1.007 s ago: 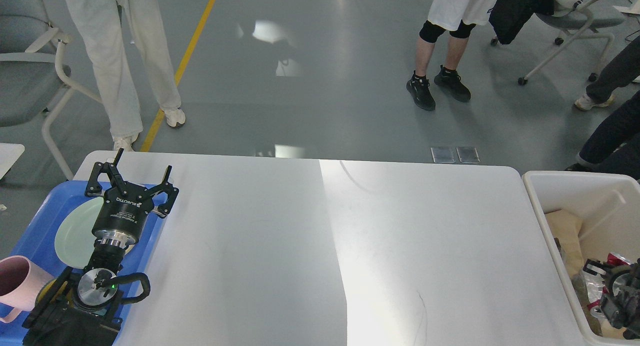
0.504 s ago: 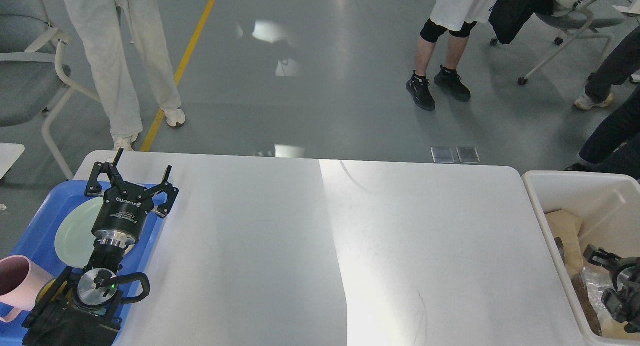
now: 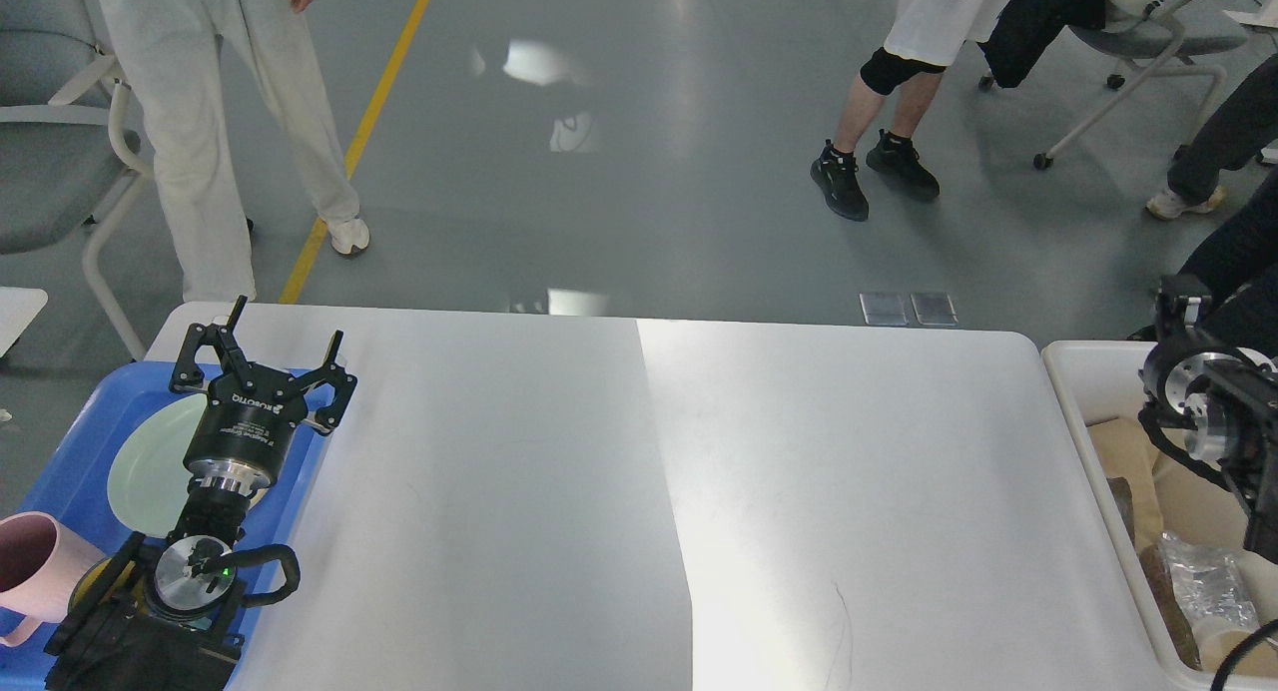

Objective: Tidy desktop
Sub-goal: 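Raise the right gripper out of the bin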

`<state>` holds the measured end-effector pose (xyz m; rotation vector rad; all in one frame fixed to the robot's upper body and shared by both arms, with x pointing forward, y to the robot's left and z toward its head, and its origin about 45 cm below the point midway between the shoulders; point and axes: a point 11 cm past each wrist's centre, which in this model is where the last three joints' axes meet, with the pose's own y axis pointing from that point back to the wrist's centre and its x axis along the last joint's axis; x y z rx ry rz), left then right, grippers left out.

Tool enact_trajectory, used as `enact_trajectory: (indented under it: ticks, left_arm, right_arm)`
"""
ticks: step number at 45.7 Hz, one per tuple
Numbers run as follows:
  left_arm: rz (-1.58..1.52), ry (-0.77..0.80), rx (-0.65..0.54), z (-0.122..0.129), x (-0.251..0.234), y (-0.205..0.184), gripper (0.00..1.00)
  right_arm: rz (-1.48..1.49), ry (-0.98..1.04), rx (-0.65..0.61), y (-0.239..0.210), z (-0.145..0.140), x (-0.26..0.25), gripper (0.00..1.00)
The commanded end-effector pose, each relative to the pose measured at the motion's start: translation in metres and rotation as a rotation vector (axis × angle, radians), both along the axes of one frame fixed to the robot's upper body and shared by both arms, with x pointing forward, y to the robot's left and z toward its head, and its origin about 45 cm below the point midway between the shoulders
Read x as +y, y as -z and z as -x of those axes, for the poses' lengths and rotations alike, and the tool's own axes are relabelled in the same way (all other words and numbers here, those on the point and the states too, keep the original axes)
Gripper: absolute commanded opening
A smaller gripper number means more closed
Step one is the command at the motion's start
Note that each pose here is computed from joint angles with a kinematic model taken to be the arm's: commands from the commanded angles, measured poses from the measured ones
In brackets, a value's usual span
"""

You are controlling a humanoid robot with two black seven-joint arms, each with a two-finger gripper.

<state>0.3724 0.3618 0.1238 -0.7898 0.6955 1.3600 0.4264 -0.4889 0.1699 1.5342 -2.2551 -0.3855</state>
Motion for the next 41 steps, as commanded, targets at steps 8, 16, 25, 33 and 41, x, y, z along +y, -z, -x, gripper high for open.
enact_trajectory:
  ticks: [8, 16, 25, 33, 41]
  left_arm:
    - [0.0, 0.0, 0.0, 0.0, 0.0, 0.0, 0.97]
    - [0.0, 0.0, 0.0, 0.0, 0.0, 0.0, 0.97]
    - [0.0, -0.001, -0.001, 0.0, 0.0, 0.0, 0.97]
    - [0.0, 0.0, 0.0, 0.0, 0.0, 0.0, 0.97]
    - [0.0, 0.0, 0.0, 0.0, 0.0, 0.0, 0.97]
  right_arm:
    - [-0.367, -0.11, -0.335, -0.012, 0.0, 0.043, 1.0]
    - [-0.504, -0.213, -0.35, 0.033, 0.023, 0.087, 1.0]
    - [-0.563, -0.155, -0.447, 0.058, 0.048, 0.103, 1.0]
    - [-0.549, -0.133, -0.541, 0.054, 0.056, 0.101, 1.0]
    - [-0.556, -0.142, -0.537, 0.056, 0.056, 0.106, 1.0]
